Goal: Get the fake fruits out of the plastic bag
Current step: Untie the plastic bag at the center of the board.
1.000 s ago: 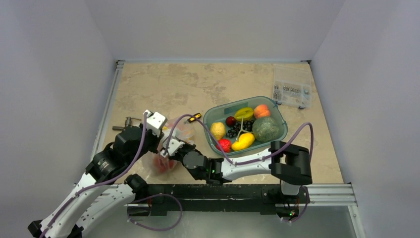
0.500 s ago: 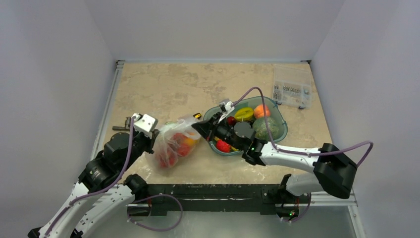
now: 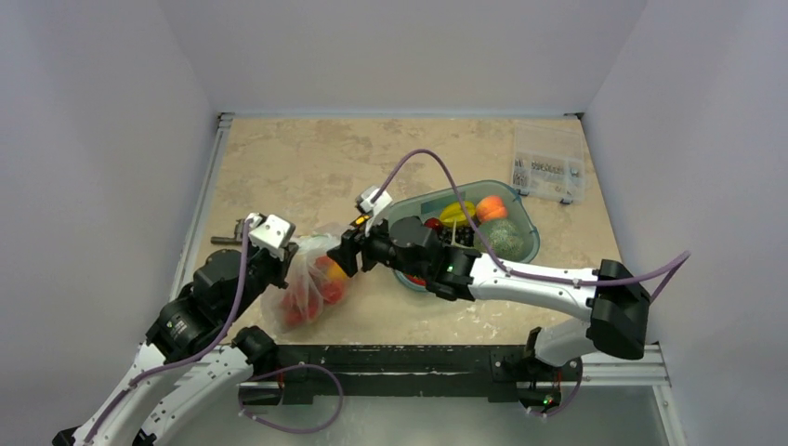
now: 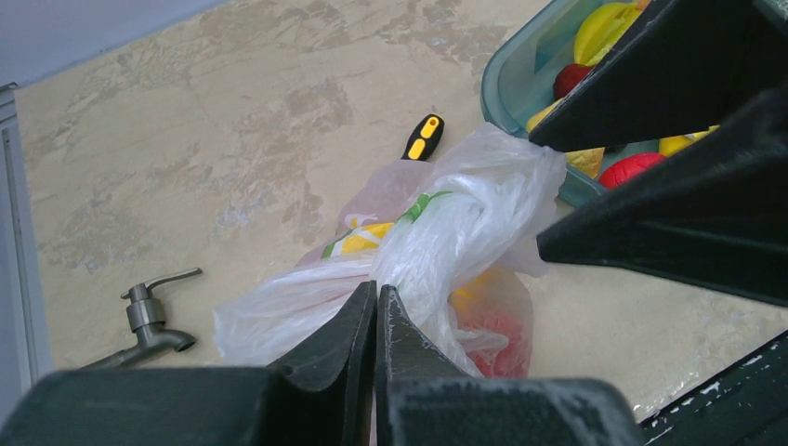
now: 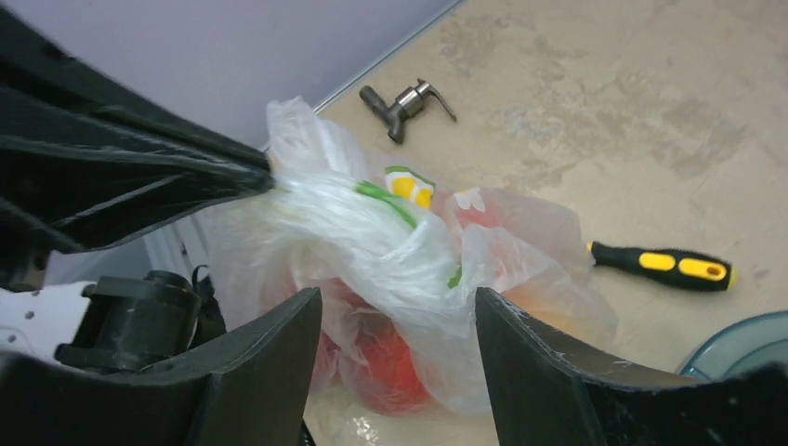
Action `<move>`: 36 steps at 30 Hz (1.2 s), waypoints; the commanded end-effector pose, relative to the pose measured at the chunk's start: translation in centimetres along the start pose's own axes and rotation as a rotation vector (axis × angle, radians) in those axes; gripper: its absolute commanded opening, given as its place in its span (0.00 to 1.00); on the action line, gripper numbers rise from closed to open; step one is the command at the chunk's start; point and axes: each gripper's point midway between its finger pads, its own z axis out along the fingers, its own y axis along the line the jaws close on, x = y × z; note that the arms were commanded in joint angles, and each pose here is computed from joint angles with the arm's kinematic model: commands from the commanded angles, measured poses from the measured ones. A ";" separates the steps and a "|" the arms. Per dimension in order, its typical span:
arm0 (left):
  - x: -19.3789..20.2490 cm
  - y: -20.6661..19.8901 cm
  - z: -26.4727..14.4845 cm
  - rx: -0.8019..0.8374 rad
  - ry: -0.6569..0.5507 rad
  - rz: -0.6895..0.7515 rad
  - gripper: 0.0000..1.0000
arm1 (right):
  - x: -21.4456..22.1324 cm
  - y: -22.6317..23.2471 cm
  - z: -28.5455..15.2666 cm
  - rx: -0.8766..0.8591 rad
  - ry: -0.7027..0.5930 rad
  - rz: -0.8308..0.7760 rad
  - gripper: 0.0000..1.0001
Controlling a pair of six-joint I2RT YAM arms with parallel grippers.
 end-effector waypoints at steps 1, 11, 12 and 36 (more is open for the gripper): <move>-0.5 -0.4 0.5 0.023 -0.016 0.022 0.00 | -1.6 -0.3 -1.2 0.153 0.035 -0.371 0.63; -0.5 0.1 0.4 -0.004 -0.017 0.019 0.00 | -1.7 0.4 1.0 0.440 0.036 -0.718 0.64; -0.4 0.1 0.5 -0.004 -0.015 0.020 0.00 | -1.5 0.5 1.2 0.449 0.029 -0.730 0.64; -1.2 0.7 -0.8 -0.026 -0.086 -0.005 0.00 | -2.5 2.7 -3.5 -0.451 -0.169 0.186 0.00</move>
